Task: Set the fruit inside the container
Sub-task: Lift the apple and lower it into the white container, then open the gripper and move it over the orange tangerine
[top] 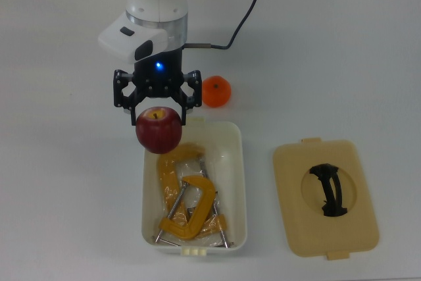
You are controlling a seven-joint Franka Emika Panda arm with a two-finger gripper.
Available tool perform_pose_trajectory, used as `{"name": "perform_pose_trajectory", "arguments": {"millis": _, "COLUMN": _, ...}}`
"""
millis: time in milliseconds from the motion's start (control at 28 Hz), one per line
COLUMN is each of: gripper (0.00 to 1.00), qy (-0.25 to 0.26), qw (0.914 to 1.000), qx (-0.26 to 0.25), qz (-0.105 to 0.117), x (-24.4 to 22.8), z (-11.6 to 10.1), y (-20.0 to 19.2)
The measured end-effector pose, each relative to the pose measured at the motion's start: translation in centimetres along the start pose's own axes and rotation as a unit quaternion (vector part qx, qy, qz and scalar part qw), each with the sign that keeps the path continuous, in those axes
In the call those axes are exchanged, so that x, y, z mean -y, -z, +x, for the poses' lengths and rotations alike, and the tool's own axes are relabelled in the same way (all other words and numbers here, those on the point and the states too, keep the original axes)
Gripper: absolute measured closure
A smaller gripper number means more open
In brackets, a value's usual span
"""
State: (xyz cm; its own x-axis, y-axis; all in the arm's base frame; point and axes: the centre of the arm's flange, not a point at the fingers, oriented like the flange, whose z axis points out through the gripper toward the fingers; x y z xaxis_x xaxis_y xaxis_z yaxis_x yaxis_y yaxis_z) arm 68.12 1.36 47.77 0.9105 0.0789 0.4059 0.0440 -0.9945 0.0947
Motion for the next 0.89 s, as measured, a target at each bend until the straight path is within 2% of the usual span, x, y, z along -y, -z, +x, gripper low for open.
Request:
{"name": "perform_pose_trajectory", "arguments": {"millis": 71, "gripper": 0.01, "qy": -0.017, "qw": 0.9999, "qx": 0.0, "qz": 0.001, "x": 0.2, "z": 0.0, "y": 0.0}}
{"name": "perform_pose_trajectory", "arguments": {"millis": 214, "gripper": 0.0, "qy": -0.034, "qw": 0.9994, "qx": 0.007, "qz": 0.003, "x": 0.8, "z": -0.1, "y": 0.0}}
{"name": "perform_pose_trajectory", "arguments": {"millis": 393, "gripper": 0.0, "qy": -0.008, "qw": 0.9963, "qx": 0.086, "qz": 0.005, "x": 3.0, "z": -1.8, "y": -0.8}}
{"name": "perform_pose_trajectory", "arguments": {"millis": 500, "gripper": 0.0, "qy": 0.031, "qw": 0.9894, "qx": 0.141, "qz": 0.011, "x": 5.1, "z": -3.2, "y": -0.8}}
{"name": "perform_pose_trajectory", "arguments": {"millis": 643, "gripper": 0.0, "qy": 0.068, "qw": 0.9788, "qx": 0.19, "qz": 0.034, "x": 6.9, "z": -4.7, "y": -0.6}}
{"name": "perform_pose_trajectory", "arguments": {"millis": 786, "gripper": 0.0, "qy": 0.089, "qw": 0.9713, "qx": 0.216, "qz": 0.042, "x": 8.0, "z": -6.2, "y": -1.5}}
{"name": "perform_pose_trajectory", "arguments": {"millis": 893, "gripper": 0.0, "qy": 0.101, "qw": 0.9643, "qx": 0.241, "qz": 0.045, "x": 8.9, "z": -8.1, "y": -3.3}}
